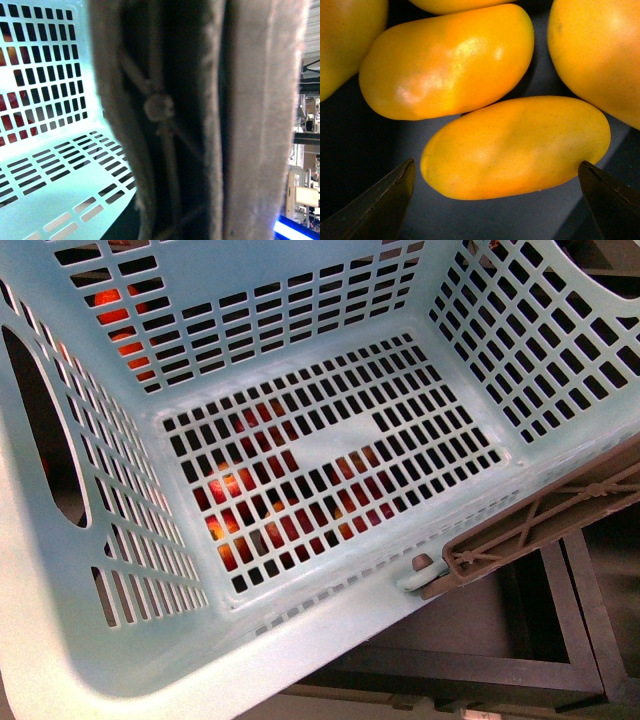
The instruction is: Pick mango and avocado into basket
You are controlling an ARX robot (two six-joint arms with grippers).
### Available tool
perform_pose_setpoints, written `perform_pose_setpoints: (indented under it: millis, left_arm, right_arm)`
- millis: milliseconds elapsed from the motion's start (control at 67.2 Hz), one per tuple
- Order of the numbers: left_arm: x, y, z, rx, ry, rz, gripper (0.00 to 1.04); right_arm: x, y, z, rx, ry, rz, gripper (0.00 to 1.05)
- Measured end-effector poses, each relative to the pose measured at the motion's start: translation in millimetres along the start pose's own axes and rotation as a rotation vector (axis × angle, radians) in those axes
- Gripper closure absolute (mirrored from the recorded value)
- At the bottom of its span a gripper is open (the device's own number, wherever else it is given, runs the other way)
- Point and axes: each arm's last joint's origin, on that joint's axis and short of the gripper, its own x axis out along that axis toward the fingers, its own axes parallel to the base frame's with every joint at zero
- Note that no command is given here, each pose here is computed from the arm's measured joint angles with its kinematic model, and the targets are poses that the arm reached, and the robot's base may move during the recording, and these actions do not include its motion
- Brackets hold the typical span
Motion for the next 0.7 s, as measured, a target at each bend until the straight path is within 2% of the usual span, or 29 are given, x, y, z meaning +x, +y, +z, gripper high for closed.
perform_pose_setpoints:
  millis: [699]
  left_arm:
    - [0.0,0.1,0.1,0.0,-0.001,0.0,0.9]
  right_arm:
    - [17.6,0.2,-8.0,0.019,0.024,-0.023,0.09]
